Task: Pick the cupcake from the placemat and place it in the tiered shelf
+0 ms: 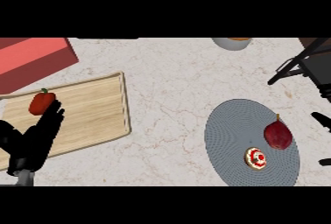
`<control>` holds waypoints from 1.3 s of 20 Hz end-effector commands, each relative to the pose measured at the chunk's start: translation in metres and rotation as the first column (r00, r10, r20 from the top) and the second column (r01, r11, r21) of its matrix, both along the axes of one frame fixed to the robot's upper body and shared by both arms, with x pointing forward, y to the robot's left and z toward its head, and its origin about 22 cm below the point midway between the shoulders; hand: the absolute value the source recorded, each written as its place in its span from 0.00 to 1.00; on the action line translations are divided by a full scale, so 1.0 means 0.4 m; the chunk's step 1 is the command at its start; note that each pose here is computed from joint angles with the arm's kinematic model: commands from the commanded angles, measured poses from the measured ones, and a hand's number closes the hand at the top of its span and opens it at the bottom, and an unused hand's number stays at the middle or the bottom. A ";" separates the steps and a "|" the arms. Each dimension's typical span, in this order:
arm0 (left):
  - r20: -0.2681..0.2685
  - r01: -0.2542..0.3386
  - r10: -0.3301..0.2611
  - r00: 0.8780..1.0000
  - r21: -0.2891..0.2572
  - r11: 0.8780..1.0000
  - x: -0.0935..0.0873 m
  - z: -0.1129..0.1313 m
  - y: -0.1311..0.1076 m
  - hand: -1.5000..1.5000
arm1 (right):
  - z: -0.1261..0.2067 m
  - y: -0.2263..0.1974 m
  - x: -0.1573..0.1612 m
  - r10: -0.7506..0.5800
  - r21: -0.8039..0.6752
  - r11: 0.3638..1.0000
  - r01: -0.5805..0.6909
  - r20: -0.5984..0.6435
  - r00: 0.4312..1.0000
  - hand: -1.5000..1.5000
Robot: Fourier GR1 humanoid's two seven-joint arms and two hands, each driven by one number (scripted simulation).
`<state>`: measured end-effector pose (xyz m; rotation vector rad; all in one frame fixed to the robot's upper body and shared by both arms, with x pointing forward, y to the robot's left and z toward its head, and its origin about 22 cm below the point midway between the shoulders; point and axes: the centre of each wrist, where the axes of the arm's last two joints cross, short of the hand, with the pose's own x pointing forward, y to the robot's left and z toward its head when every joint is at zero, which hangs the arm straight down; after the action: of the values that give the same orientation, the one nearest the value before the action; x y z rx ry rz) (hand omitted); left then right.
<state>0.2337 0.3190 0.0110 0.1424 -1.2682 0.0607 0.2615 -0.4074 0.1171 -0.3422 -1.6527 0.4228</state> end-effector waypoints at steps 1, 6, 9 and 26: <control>-0.124 -0.013 0.007 0.992 -0.048 0.999 -0.006 -0.059 -0.029 0.50 | -0.086 -0.125 -0.087 0.028 0.056 0.998 -0.026 -0.047 0.998 0.00; -0.145 -0.022 0.014 0.989 -0.051 0.998 -0.027 -0.088 -0.033 0.50 | -0.044 -0.144 -0.113 0.239 0.023 0.971 -0.238 -0.132 0.962 0.00; -0.159 -0.005 0.000 0.987 -0.032 0.999 -0.008 -0.084 -0.044 0.50 | 0.044 -0.159 -0.094 0.292 -0.018 0.954 -0.299 -0.169 0.941 0.00; -0.156 0.024 -0.031 0.987 -0.047 0.999 0.020 -0.075 -0.076 0.50 | 0.150 0.164 -0.129 0.052 -0.351 0.918 -0.186 -0.357 0.932 0.00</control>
<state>0.2476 0.2983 -0.0023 0.1115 -1.2192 0.0388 0.2146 -0.3655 0.1671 -0.3347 -1.3013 0.8382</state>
